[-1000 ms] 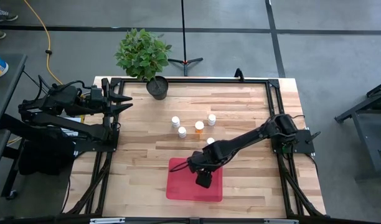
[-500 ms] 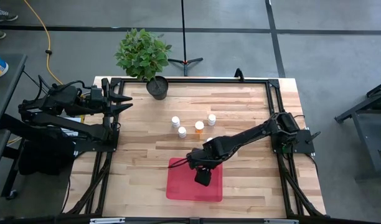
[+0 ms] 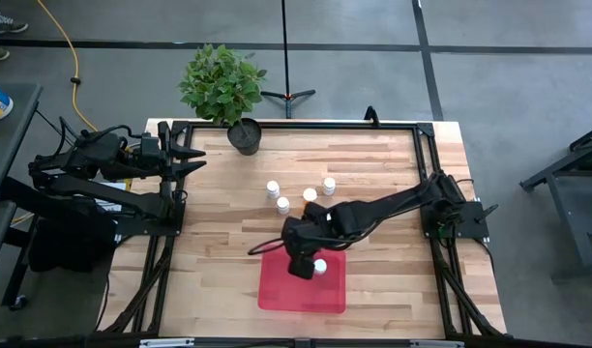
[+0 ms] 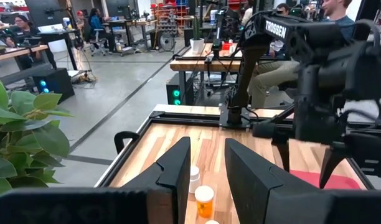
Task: Pick and place pill bottles into a basket
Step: Put the white pill bottle into the red bin
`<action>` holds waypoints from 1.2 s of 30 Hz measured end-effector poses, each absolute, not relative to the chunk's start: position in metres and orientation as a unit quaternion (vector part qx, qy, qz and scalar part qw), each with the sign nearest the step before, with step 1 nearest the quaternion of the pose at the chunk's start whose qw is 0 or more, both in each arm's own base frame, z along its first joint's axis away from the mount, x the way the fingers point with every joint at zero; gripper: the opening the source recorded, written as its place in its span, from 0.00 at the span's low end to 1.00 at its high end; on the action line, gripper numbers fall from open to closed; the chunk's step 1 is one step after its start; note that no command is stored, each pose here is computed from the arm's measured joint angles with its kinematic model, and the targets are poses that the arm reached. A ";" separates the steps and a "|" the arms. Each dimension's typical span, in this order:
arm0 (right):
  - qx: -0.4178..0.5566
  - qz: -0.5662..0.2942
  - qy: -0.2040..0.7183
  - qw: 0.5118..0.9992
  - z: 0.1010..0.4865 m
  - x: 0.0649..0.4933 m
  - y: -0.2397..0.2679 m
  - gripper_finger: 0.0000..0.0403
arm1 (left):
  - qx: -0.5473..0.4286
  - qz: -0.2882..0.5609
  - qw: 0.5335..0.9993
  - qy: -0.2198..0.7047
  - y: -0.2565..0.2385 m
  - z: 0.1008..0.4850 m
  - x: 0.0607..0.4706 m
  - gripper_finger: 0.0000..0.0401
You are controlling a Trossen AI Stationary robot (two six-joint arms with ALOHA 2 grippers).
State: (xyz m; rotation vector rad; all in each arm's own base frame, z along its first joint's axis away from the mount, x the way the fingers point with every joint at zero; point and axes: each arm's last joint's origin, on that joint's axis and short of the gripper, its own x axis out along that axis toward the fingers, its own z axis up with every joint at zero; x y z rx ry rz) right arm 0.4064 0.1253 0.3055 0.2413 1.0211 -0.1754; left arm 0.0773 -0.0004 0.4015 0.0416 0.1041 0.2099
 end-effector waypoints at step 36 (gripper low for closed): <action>0.184 -0.314 0.582 0.727 0.314 0.382 0.038 0.59 | 0.021 0.103 0.993 0.053 0.000 0.401 0.077 0.33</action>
